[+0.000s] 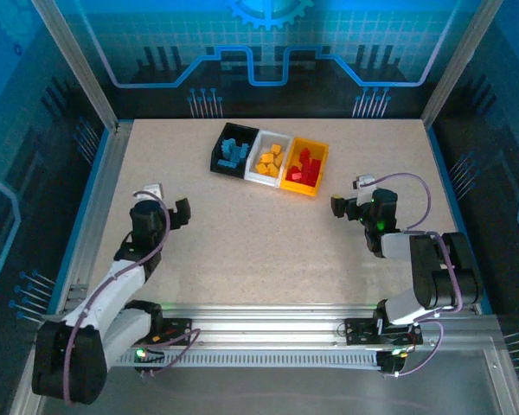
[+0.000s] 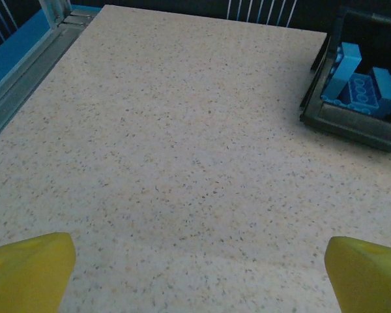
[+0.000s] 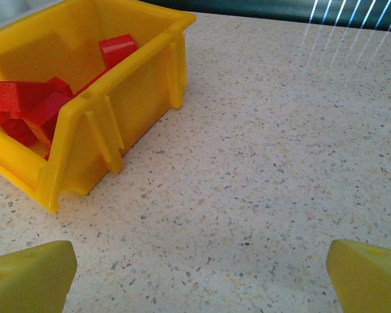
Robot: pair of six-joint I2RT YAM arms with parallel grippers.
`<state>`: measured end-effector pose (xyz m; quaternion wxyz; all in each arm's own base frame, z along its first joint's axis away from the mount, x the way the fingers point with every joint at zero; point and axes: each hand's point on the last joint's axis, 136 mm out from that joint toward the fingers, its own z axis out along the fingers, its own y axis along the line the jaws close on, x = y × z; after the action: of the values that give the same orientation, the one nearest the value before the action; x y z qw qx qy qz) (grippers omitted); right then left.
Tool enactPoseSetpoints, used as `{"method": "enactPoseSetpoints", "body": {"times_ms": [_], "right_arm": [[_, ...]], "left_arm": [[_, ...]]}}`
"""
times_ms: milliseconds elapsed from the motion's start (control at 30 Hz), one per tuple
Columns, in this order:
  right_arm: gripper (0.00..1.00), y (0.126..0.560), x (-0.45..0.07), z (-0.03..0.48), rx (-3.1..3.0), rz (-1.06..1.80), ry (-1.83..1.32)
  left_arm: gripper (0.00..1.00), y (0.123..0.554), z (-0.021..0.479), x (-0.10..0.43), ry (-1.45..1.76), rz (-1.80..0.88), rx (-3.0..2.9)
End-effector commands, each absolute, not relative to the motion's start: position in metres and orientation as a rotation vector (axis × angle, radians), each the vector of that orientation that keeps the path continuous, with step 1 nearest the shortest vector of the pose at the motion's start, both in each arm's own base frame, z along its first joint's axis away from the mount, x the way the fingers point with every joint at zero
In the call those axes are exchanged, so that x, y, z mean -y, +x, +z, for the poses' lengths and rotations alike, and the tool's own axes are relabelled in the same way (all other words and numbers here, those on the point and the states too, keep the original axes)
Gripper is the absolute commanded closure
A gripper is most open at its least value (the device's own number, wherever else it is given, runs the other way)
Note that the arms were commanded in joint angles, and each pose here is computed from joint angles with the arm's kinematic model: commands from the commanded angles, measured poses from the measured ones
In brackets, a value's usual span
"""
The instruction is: Sort the legos into containers by color
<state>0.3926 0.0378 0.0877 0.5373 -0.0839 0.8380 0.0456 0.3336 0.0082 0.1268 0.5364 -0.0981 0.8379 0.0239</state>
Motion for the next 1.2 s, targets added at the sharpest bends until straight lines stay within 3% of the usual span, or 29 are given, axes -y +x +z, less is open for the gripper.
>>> {"method": "enactPoseSetpoints", "body": {"times_ms": [0, 667, 1167], "right_arm": [[0.00, 0.396, -0.037, 0.094, -1.964, 0.090, -0.203], [0.00, 0.396, -0.037, 0.094, -1.964, 0.097, -0.203], [0.00, 0.396, -0.037, 0.094, -1.961, 0.094, -0.202]], "left_arm": [[0.01, 0.354, 0.144, -0.007, -0.168, 0.053, -1.849], [0.01, 0.384, 0.101, 0.014, -0.007, -0.086, -1.820], [0.01, 0.397, 0.096, -0.004, -0.115, -0.010, -1.893]]}}
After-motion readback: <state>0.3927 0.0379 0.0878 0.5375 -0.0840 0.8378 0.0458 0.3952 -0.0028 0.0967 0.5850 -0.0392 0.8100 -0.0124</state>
